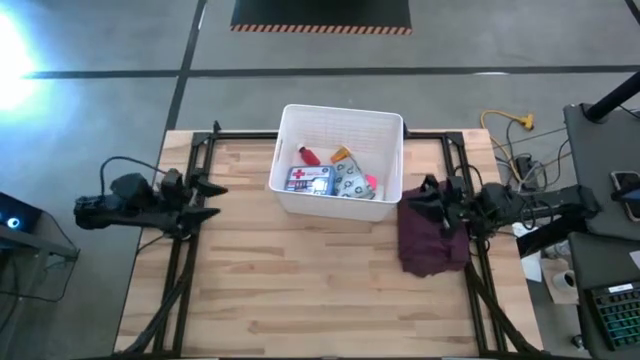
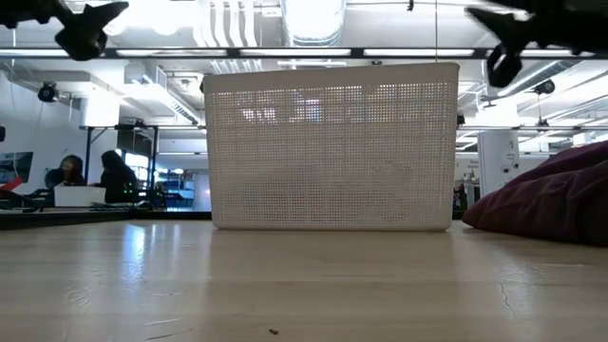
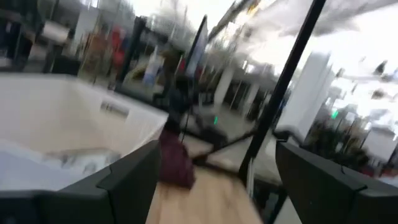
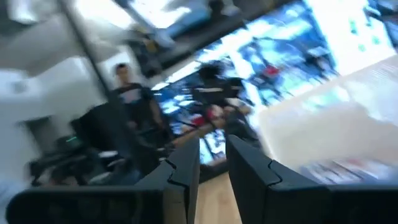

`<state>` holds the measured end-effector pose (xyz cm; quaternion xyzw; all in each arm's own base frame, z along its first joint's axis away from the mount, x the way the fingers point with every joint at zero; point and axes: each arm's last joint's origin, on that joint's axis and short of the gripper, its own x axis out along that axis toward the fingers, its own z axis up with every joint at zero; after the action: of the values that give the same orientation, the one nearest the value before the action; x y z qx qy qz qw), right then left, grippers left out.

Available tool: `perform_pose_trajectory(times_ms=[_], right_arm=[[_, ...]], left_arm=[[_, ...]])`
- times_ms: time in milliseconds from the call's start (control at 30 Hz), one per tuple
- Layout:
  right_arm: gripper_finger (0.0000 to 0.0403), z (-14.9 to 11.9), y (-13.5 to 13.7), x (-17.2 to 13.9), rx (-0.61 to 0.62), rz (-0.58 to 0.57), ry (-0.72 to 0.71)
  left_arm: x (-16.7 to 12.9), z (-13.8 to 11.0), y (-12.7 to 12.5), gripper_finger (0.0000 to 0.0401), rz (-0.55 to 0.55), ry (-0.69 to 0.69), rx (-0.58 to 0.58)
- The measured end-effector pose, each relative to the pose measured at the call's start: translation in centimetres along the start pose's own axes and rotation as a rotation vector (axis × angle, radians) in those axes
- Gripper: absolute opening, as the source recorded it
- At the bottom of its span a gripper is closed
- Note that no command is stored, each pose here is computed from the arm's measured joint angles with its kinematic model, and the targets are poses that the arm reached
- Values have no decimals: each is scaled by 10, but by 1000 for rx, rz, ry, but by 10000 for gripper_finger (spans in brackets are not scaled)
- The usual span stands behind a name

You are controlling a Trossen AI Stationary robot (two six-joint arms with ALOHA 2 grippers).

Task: Pick & place medical supplies in basket/bin
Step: Return to Home Position

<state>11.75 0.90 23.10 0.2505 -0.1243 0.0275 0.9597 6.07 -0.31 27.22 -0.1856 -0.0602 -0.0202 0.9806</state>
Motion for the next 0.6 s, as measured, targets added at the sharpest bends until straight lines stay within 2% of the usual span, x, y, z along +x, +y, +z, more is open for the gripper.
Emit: perform_pose_trajectory(times_ms=[133, 267, 433, 600], right_arm=[[75, -7, -5, -18, -72, 77, -89], [80, -14, -9, -31, -112, 115, -141], [85, -14, -10, -35, -154, 119, -125], [85, -22, -14, -33, -166, 71, -56]], left_arm=[[7, -15, 6, 297, -37, -116, 3], [14, -43, 16, 297, -23, -98, 7], [20, -65, 26, 297, 36, -103, 9], [23, -86, 36, 297, 94, -85, 1]])
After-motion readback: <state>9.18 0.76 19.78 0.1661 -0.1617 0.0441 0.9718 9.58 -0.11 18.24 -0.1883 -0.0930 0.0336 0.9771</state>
